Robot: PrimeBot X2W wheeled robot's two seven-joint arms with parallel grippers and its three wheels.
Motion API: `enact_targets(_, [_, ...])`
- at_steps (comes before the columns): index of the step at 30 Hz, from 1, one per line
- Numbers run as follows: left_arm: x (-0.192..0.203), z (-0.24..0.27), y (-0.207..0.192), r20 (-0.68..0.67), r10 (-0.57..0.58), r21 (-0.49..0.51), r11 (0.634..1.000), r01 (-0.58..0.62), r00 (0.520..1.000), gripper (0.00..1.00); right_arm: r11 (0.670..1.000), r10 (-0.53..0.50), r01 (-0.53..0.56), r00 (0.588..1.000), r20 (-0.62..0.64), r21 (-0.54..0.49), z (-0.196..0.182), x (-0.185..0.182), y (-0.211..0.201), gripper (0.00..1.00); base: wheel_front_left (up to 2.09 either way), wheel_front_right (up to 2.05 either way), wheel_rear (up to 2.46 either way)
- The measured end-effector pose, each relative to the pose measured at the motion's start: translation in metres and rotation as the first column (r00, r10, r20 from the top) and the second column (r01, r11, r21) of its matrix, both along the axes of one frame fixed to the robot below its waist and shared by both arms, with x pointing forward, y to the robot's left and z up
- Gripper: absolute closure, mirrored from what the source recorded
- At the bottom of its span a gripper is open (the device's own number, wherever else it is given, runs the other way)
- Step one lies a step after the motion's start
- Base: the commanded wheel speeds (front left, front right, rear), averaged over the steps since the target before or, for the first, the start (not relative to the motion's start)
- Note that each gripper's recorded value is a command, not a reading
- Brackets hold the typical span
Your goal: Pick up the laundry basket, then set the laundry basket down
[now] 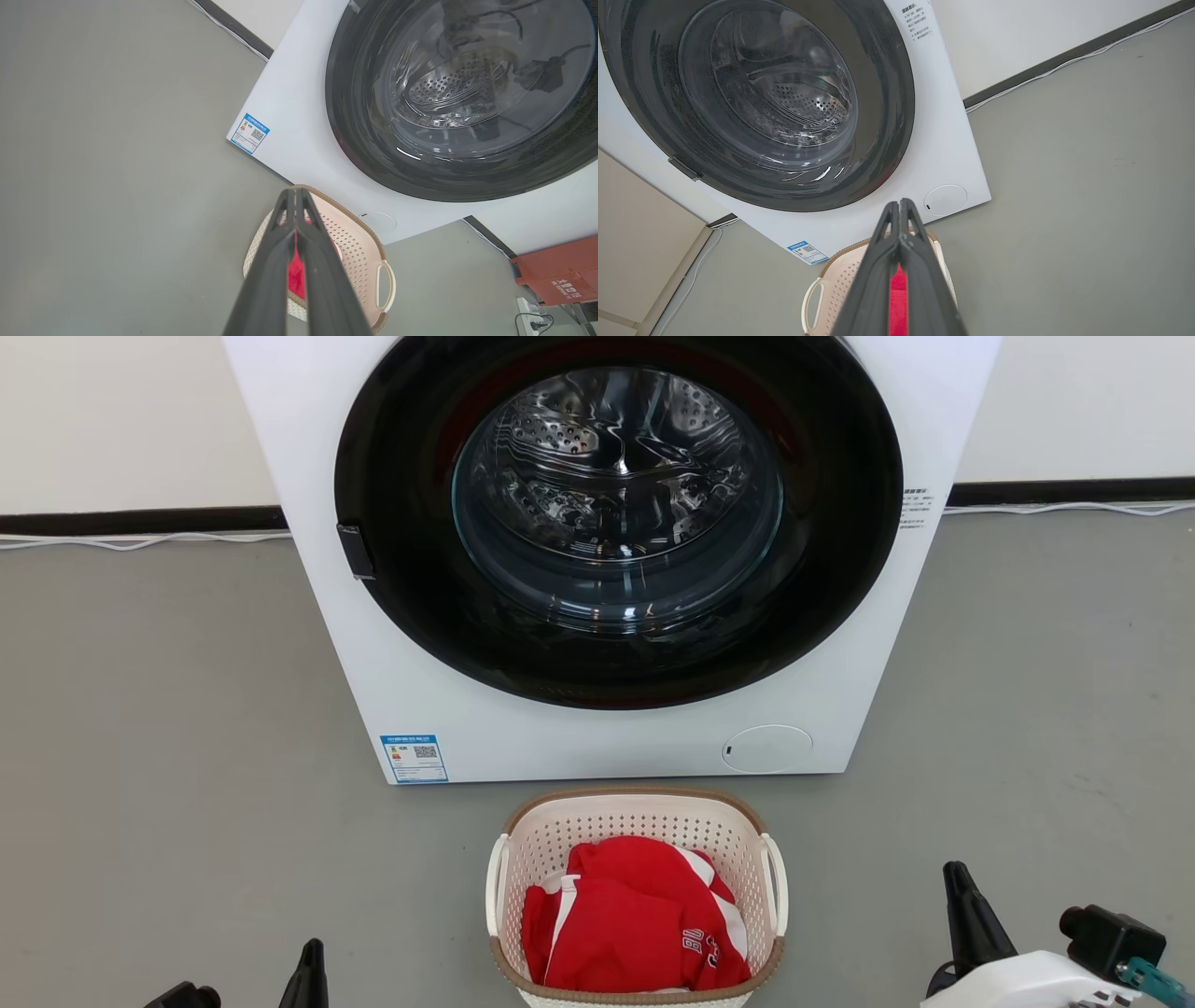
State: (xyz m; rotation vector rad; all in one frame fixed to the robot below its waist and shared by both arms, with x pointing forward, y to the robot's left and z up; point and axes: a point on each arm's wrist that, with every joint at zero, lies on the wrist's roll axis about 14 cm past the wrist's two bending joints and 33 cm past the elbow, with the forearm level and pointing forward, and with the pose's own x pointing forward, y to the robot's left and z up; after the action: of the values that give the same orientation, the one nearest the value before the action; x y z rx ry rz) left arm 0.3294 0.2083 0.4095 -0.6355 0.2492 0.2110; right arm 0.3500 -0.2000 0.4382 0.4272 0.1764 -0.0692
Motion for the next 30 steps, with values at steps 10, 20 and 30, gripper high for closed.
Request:
enact_targets(10, [0.004, 0.004, -0.001, 0.015, 0.026, -0.104, 0.994, -0.024, 1.000, 1.00, 0.992, -0.037, 0.037, 0.999, 0.005, 0.120, 0.003, 0.002, -0.002, 1.00, 0.00, 0.00, 0.00])
enact_targets(20, [0.010, 0.010, -0.003, 0.028, 0.040, -0.202, 0.979, -0.034, 0.999, 1.00, 0.968, -0.071, 0.069, 0.998, -0.002, 0.242, 0.004, 0.004, -0.004, 1.00, 0.00, 0.00, 0.00])
enact_targets(30, [0.013, 0.014, -0.004, 0.039, 0.063, -0.310, 0.949, -0.048, 0.997, 1.00, 0.923, -0.104, 0.100, 0.994, -0.009, 0.373, 0.007, 0.005, -0.007, 1.00, 0.00, 0.00, 0.00])
